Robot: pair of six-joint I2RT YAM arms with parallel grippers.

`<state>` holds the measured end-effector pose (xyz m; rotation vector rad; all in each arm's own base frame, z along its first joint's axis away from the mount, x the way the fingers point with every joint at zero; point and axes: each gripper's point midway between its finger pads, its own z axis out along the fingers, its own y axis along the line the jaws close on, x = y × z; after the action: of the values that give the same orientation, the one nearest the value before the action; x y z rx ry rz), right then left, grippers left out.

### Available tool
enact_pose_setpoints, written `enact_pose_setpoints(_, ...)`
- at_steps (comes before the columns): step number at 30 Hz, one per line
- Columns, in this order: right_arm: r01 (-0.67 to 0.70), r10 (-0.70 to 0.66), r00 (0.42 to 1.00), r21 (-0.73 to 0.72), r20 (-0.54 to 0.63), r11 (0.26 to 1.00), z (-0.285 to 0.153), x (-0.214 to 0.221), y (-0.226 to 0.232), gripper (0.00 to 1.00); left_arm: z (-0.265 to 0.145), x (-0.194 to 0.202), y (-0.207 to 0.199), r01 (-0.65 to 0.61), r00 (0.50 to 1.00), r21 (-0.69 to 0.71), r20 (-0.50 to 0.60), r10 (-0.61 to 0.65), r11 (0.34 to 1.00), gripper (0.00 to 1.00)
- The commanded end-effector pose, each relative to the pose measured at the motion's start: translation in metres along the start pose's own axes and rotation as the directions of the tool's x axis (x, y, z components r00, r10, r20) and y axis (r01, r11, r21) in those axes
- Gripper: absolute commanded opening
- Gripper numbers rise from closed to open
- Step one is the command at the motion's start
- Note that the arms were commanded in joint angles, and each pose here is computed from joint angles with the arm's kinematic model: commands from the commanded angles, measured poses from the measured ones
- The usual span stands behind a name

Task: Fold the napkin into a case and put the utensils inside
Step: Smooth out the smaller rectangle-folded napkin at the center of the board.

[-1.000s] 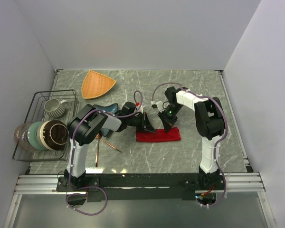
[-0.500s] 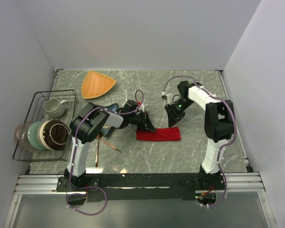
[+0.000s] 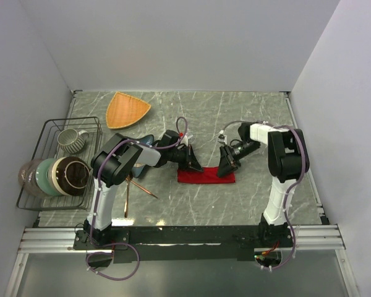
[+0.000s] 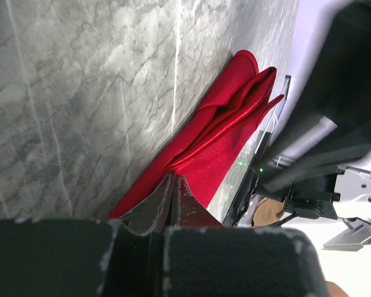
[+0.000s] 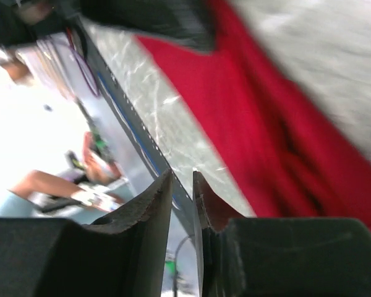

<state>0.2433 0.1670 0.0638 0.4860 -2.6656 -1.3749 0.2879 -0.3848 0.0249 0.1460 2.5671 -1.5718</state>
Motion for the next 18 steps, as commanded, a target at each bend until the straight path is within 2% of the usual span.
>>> enact_pose_setpoints(1,-0.148,0.147,0.987,0.007,0.071,0.989,0.0,-0.012,-0.033,0.26,0.001,0.003,0.03,0.019,1.0,-0.091,0.014,-0.017,0.996,0.01)
enact_pose_setpoints(5,-0.221,0.217,0.975,0.106,0.052,0.969,0.007,0.006,-0.058,0.27,0.0,0.004,0.029,0.018,1.0,-0.087,0.014,-0.017,0.996,0.01)
enact_pose_setpoints(8,-0.217,0.205,0.975,0.18,0.084,0.96,0.001,0.001,-0.066,0.28,0.0,0.001,0.026,0.007,1.0,-0.082,0.017,-0.006,0.997,0.01)
enact_pose_setpoints(11,-0.16,0.143,0.985,0.227,0.092,0.961,-0.011,-0.004,-0.063,0.3,0.0,0.001,0.024,-0.009,1.0,-0.076,0.009,0.009,0.997,0.01)
enact_pose_setpoints(13,-0.105,0.09,0.993,0.208,0.08,0.972,-0.022,-0.003,-0.048,0.31,-0.001,0.0,0.02,-0.029,0.999,-0.058,0.012,0.03,0.998,0.01)
enact_pose_setpoints(18,-0.003,-0.039,0.98,0.211,0.193,0.977,-0.059,-0.022,-0.025,0.4,0.0,-0.002,0.012,-0.077,0.997,-0.023,0.021,0.078,0.997,0.01)
